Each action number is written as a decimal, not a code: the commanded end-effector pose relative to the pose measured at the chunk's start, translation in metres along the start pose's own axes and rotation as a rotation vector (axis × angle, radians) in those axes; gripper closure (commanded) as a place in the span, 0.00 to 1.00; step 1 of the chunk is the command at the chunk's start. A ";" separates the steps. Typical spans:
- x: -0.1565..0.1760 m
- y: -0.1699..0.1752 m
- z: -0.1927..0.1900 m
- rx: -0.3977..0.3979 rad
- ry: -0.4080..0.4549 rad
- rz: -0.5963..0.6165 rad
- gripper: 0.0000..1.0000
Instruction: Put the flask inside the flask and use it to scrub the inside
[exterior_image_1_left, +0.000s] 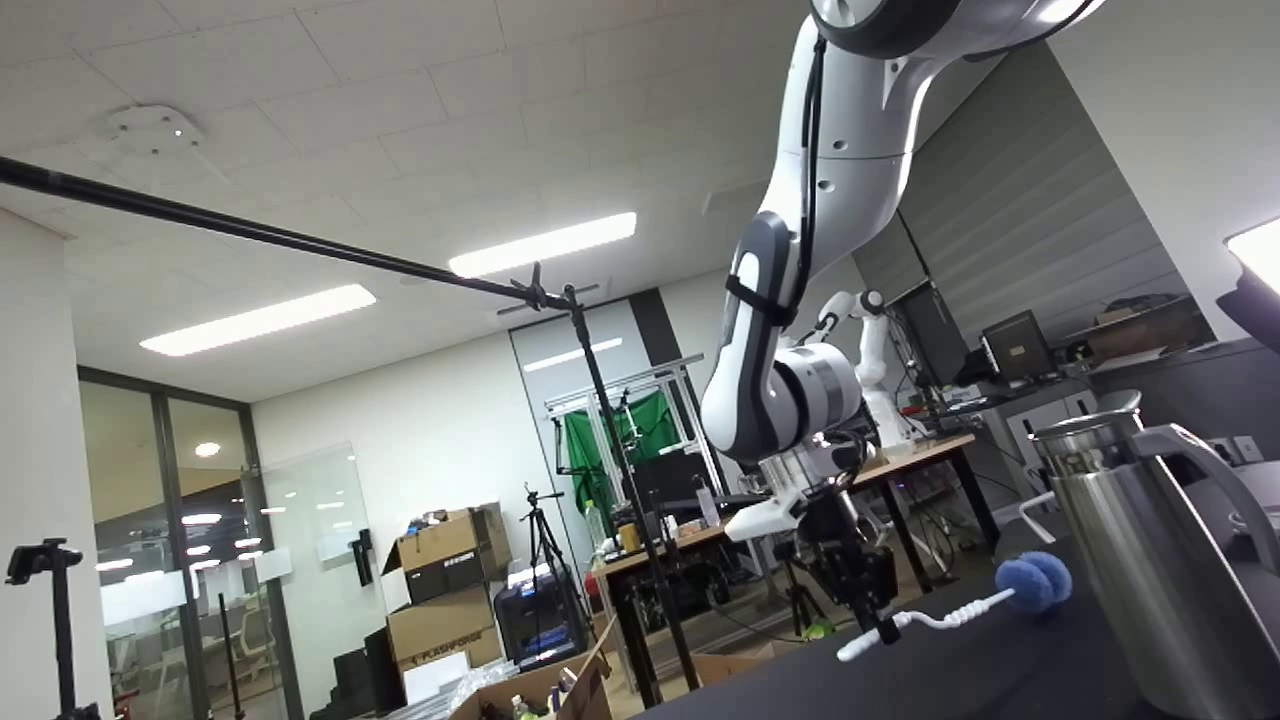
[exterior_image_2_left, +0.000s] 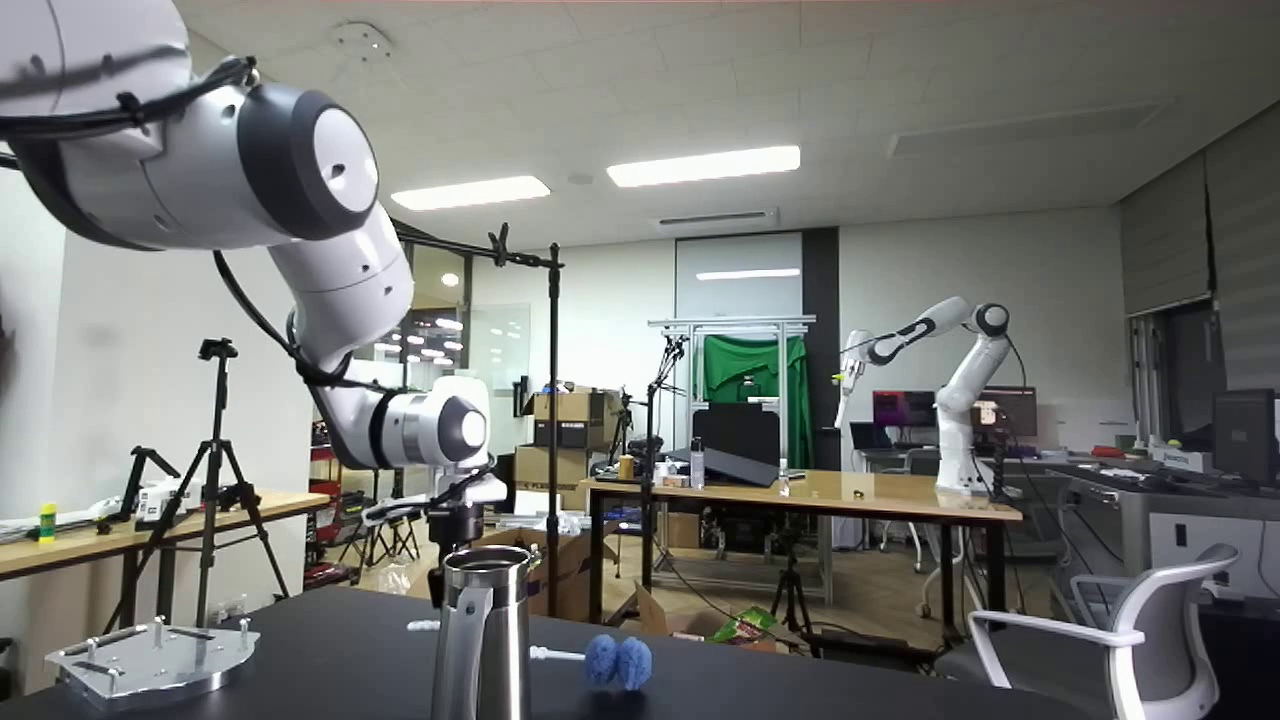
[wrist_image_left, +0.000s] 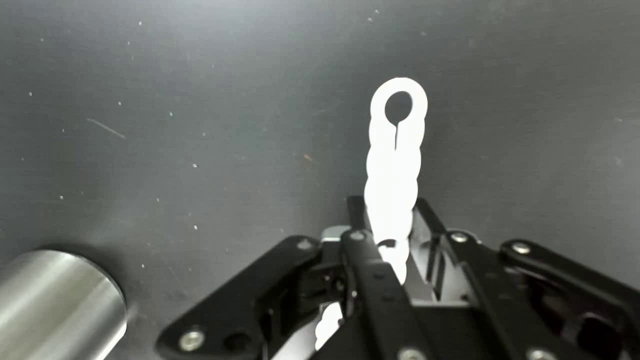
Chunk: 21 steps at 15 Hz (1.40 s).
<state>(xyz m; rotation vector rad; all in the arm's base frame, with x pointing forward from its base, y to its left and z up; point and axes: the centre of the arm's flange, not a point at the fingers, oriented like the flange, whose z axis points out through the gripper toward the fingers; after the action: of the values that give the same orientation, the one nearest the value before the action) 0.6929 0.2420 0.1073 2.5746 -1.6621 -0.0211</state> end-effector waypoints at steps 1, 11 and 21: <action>0.030 0.000 -0.086 0.103 -0.063 -0.016 0.94; 0.076 0.043 -0.257 0.363 -0.359 -0.201 0.94; 0.153 0.107 -0.340 0.299 -0.729 -0.237 0.94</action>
<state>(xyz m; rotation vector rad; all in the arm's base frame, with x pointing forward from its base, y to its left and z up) 0.6813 0.1043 0.4395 3.2977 -1.5602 -0.7186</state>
